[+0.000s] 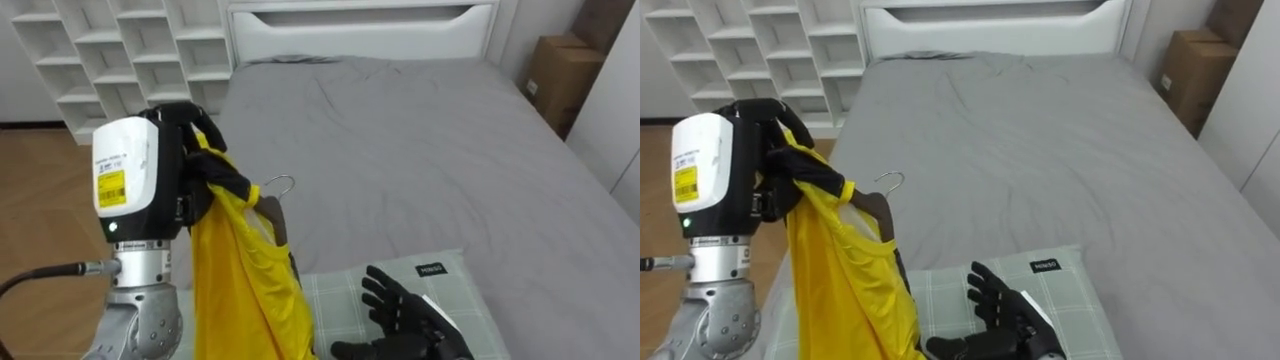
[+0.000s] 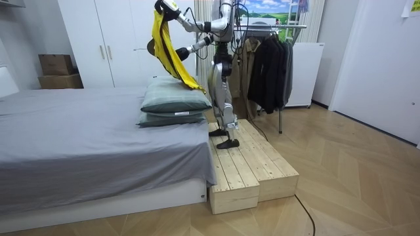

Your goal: Hang clothes

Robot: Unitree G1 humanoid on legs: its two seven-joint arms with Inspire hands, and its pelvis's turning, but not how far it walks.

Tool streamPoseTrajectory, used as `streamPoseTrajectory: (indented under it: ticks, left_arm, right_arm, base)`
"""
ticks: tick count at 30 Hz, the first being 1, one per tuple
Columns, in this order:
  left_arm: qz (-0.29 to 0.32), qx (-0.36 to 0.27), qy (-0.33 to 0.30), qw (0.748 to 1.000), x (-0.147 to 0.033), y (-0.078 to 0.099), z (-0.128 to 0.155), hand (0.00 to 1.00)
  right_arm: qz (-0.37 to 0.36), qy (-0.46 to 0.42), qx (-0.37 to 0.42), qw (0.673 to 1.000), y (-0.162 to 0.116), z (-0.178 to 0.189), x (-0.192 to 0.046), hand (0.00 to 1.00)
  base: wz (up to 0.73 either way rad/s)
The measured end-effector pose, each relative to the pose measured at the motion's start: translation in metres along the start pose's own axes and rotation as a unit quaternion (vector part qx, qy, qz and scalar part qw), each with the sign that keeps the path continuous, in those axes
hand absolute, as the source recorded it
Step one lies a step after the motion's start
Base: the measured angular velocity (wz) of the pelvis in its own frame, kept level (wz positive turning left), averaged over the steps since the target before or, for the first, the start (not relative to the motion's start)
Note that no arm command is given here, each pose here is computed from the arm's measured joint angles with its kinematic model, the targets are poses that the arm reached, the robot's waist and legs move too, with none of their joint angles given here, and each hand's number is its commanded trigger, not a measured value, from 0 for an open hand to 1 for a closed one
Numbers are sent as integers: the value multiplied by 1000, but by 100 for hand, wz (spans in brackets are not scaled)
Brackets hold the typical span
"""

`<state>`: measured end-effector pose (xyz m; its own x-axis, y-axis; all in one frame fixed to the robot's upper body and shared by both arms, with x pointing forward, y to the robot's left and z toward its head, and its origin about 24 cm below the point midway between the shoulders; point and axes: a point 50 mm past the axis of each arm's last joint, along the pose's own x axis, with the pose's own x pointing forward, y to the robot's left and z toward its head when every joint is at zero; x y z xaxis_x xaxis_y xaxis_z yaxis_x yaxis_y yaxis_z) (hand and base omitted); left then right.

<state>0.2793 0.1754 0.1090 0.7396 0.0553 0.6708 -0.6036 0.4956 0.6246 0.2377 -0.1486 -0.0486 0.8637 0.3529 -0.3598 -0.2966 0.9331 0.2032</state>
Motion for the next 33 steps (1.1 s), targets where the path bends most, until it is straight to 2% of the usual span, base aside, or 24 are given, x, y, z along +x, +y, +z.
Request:
streamPoseTrajectory:
  ticks: [6, 16, 28, 33]
  left_arm:
    - [14, -2, -35, 999, 5, 5, 15, 100]
    - [35, -13, -52, 998, 10, 12, 25, 100]
    - [27, -18, -87, 996, 21, 12, 40, 100]
    - [39, -41, -89, 994, 25, 10, 51, 100]
  right_arm:
    - [6, -12, -9, 1000, 2, 10, 7, 0]
    - [-13, -24, -20, 999, -1, 25, 20, 0]
    - [-14, -35, -23, 999, 1, 34, 25, 0]
    - [-24, -42, -12, 999, 8, 41, 35, 0]
  base:
    - [3]
    - [3]
    - [0]
    - [0]
